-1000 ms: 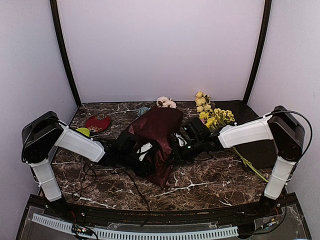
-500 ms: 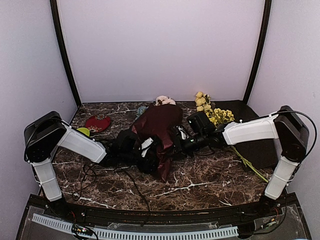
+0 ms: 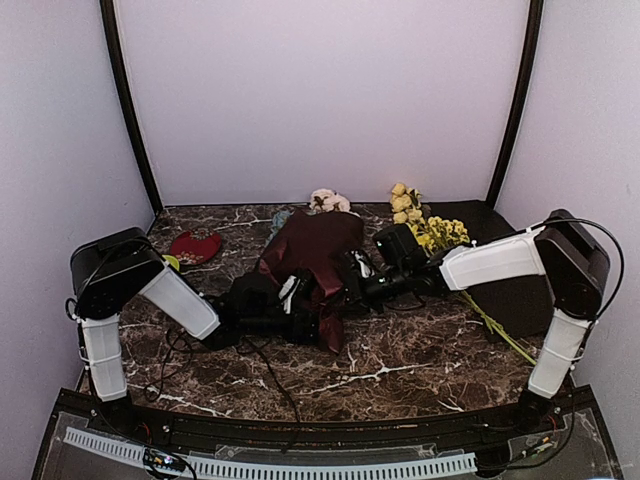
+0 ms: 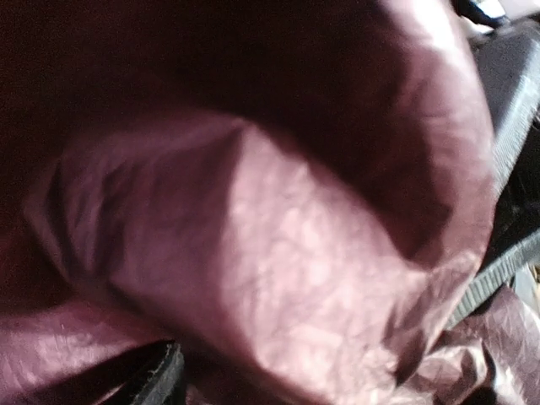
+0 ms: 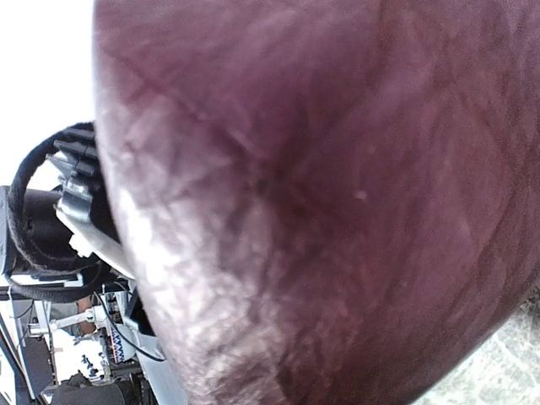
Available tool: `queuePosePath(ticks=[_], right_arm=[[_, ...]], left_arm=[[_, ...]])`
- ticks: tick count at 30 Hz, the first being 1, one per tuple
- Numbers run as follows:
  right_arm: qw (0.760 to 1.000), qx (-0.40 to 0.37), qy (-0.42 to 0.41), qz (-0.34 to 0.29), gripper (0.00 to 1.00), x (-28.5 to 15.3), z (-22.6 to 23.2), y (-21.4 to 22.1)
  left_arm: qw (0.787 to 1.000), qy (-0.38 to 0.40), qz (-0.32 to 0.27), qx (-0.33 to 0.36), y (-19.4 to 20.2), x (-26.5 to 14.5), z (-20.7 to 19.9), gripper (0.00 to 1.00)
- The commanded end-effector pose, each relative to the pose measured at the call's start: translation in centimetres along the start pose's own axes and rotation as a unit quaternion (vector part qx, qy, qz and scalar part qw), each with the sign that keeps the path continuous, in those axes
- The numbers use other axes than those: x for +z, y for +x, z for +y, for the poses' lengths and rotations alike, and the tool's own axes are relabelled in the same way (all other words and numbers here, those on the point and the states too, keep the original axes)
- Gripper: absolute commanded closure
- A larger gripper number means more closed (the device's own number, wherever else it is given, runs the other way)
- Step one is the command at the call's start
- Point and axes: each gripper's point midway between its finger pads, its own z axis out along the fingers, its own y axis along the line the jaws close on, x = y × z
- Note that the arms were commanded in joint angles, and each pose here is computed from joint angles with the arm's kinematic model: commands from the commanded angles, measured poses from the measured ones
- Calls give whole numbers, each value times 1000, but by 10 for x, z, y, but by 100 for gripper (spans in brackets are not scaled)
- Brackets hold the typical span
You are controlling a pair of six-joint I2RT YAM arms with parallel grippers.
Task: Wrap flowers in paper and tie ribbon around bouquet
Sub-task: Press the fold line of the folded bouquet.
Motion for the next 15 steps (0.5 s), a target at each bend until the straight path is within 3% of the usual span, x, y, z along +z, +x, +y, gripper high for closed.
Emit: queuePosePath(ticks=[1,5,15], right_arm=[[999,-4,12,36,100,17,-16,20],[997,-3,52,61,100,29,-42,34],[986,-13,145,76,100,28,-86,43]], left_arm=[[994,-77,-21,-71,-20,-1,22,32],[982,-143,32,-123,4,-3,44,32],[949,-277,50,-145,20,-52,75,35]])
